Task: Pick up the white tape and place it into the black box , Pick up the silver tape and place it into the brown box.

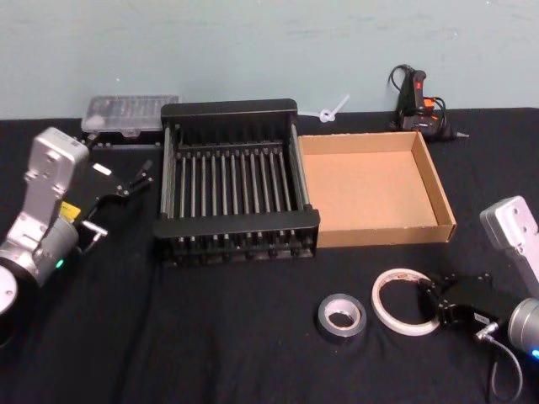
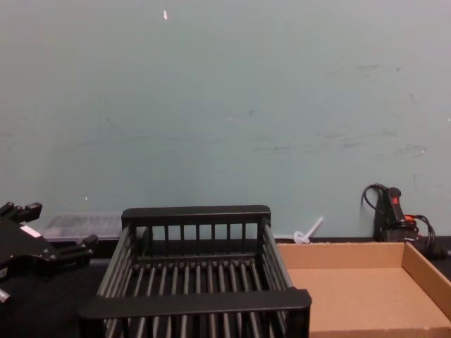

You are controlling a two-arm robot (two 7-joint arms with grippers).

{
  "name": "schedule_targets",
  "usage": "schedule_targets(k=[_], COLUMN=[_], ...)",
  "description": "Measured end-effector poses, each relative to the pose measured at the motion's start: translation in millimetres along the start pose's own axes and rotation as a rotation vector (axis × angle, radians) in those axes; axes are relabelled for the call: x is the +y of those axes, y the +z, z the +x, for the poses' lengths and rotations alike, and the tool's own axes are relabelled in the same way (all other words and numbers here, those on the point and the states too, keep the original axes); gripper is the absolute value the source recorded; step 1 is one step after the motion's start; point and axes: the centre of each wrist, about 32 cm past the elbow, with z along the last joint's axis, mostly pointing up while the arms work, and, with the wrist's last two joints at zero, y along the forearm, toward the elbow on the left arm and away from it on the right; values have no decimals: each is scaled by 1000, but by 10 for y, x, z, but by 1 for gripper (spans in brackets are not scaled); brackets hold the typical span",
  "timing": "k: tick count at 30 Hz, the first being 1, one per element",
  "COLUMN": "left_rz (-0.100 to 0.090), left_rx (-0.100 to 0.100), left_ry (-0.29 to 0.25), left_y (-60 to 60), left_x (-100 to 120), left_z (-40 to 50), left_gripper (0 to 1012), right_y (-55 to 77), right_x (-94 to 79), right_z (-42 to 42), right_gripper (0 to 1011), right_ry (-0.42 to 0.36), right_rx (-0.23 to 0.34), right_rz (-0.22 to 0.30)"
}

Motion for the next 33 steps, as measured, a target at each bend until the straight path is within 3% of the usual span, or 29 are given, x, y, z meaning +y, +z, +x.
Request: schedule_targets(k=[11,21,33], left_rz=[0,0,0], left_rx=[0,0,0], left_ry=[0,0,0], left_y=[0,0,0], left_x=[0,0,0], left_z=[0,0,0], left_gripper=[1001,1001,1001], right_y=[121,366,673], right_x=[-73,-96,24], right_z=[-29,-14,-16], right_gripper=[104,104,104], right_ry=[-35,-53,-32], right_rx=[-56,-69,-100], right_rz=[83,205,297])
